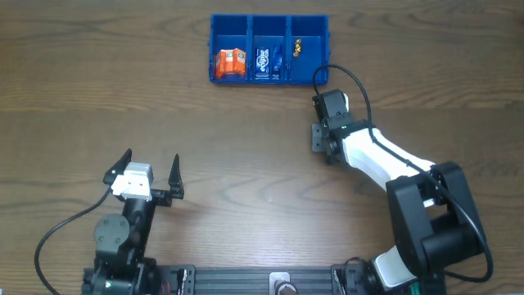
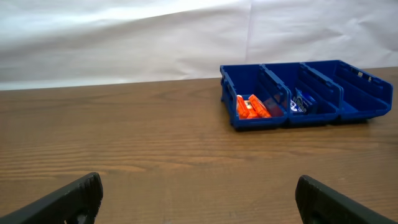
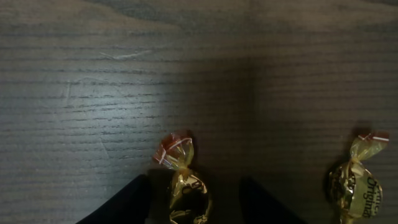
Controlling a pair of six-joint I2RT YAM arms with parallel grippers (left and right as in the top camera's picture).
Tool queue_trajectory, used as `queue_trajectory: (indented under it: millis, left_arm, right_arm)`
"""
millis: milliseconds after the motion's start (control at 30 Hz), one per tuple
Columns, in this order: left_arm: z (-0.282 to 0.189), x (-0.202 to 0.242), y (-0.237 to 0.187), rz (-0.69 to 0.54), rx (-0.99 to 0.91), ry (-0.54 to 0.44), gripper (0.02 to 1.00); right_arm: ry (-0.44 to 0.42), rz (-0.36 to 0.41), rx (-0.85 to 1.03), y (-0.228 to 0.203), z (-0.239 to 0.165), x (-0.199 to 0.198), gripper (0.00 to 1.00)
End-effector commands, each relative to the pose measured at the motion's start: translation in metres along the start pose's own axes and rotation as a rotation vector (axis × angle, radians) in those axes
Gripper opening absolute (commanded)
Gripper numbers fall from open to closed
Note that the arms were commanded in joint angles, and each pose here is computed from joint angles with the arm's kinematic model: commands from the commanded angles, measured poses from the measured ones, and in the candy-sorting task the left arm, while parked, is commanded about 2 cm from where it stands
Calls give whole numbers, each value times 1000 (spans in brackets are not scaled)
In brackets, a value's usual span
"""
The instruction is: Sort Candies Into Trays
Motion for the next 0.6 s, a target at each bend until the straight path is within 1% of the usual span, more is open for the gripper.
queue_trajectory:
  millis: [33,167,600]
  left_arm:
    - [1,0,-16,-11,52,2,998]
    - [1,0,-16,-11,52,2,998]
    - [1,0,-16,-11,52,2,998]
  right_arm:
    - [-14,-9,8,-3,4,-4,413]
    - [-14,-8,6,-2,4,-4,272]
    - [1,-1,-6,1,4,-1,165]
Point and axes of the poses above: each gripper's point midway between its finger pads, its own z axis out along the fingers, its own x axis along the line the jaws close on, y = z × x, the point moved 1 cm from there along -z, back along the fingers, and after that the axes turned 4 degrees about z, right-handed, at the moved point
